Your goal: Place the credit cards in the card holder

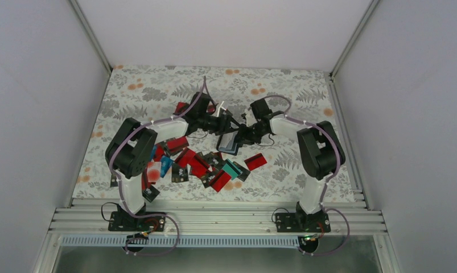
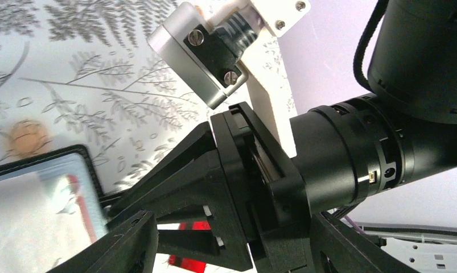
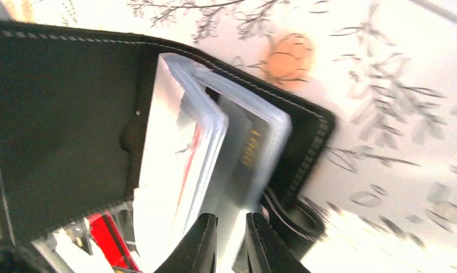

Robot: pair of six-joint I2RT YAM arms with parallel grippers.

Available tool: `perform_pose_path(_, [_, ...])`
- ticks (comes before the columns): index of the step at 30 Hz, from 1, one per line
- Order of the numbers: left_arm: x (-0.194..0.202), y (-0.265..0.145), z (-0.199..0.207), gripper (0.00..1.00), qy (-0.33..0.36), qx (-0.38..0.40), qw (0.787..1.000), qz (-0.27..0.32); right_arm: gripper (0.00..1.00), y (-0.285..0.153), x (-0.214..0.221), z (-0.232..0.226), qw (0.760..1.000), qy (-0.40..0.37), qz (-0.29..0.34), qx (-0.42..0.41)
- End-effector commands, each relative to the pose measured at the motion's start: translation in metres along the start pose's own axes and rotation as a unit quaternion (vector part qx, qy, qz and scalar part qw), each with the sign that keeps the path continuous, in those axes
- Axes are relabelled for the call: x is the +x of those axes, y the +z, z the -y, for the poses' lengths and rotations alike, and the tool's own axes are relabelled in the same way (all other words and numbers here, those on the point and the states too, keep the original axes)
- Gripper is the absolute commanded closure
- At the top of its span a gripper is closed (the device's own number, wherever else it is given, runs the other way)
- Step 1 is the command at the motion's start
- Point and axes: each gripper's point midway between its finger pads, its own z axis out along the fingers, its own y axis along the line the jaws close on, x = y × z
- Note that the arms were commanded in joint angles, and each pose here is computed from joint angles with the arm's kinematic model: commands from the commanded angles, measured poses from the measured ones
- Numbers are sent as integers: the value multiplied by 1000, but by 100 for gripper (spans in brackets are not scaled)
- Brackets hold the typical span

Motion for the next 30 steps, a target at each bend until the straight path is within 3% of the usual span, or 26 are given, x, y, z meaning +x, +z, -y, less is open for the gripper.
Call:
perform_pose_path(1, [13, 18, -46, 33, -37, -77, 996, -8, 82, -36, -2, -10, 998, -46, 42, 24])
perform_pose_path(8, [11, 16, -42, 36, -27, -90, 996, -1, 73, -40, 7, 3, 995, -70, 50, 48])
perform_pose_path(12, [-10, -23, -16, 36, 20, -155, 987, 46, 69, -39, 3, -2, 995, -82, 52, 34])
perform_pose_path(15, [-16, -67, -38, 28, 29, -282, 956, 68, 65, -40, -1, -11, 994, -87, 59, 16])
perform_pose_path(19, [-5, -98, -87, 21, 6, -342, 939, 47, 64, -36, -7, -9, 995, -77, 58, 20])
perform_pose_path(21, [5, -100, -107, 17, -1, -347, 937, 30, 63, -33, -7, -6, 996, -72, 55, 24])
perform_pose_path(24, [18, -90, -122, 14, -14, -307, 952, 8, 61, -29, -6, -3, 996, -69, 52, 27])
perform_pose_path(30, [31, -67, -131, 11, -23, -236, 971, -20, 60, -24, -3, 7, 996, -63, 51, 39])
